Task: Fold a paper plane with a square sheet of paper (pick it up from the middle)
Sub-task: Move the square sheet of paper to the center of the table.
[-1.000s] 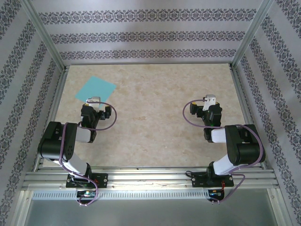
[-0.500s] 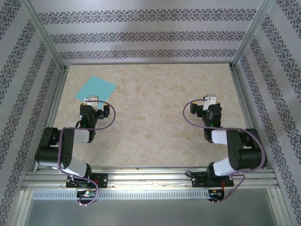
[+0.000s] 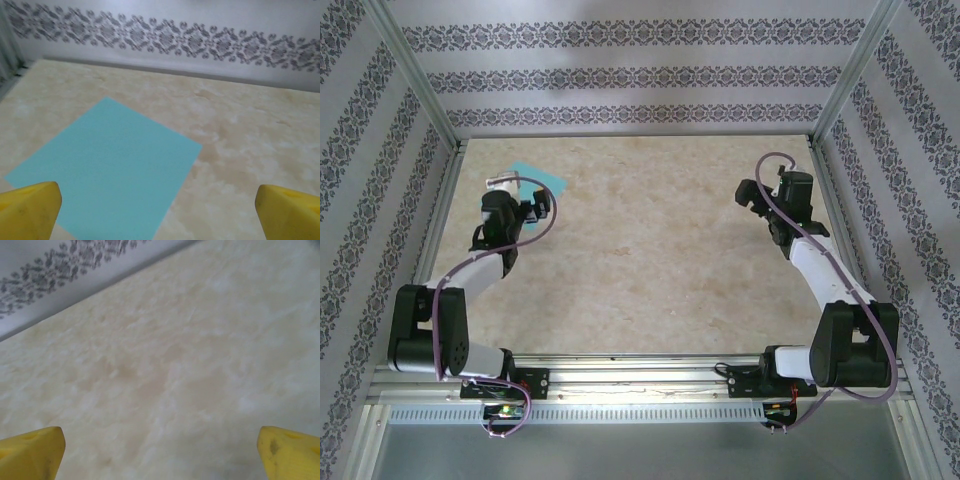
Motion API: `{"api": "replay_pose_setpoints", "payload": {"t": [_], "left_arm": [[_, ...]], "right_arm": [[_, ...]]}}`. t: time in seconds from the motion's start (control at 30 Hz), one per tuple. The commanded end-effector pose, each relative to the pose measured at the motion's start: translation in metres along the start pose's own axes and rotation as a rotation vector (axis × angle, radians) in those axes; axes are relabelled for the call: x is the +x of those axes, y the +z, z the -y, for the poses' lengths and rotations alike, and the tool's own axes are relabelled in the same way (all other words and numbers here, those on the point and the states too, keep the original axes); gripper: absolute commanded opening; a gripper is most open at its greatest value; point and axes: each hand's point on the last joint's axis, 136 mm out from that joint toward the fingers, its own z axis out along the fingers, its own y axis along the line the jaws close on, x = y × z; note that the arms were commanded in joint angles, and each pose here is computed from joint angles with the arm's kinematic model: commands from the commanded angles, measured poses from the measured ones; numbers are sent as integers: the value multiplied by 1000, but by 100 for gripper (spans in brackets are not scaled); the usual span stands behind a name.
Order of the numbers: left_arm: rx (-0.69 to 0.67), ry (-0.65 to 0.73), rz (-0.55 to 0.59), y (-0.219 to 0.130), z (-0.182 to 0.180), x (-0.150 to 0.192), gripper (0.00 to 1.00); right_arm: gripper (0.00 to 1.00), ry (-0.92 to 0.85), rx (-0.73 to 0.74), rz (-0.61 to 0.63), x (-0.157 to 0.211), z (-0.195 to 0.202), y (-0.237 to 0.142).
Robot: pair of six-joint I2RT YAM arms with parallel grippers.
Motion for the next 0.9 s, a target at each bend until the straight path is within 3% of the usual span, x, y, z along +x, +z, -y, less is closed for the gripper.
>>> {"api": "replay_pose_setpoints", "payload": {"t": [0.0,0.1,0.23,0.47,0.63,0.87], "left_arm": [[67,-101,-204,18,9,21,99],[3,-154,-401,41,4,38,99],[5,-178,-553,67,11,49,99],[-155,-207,-712,85,-10,72,99],[-146,-244,-822,91,-5,94,99],[-135,-302,-884,89,1,114,99]], "right_arm": [[98,219,-232,-220,50,-23,-2],[97,248,-355,-273,51,-55,-6],[96,121,-394,-318,57,-93,-15],[97,67,-390,-348,68,-107,-18],[98,67,-372,-358,71,-104,-15],[98,75,-360,-361,74,-101,-15]]}}
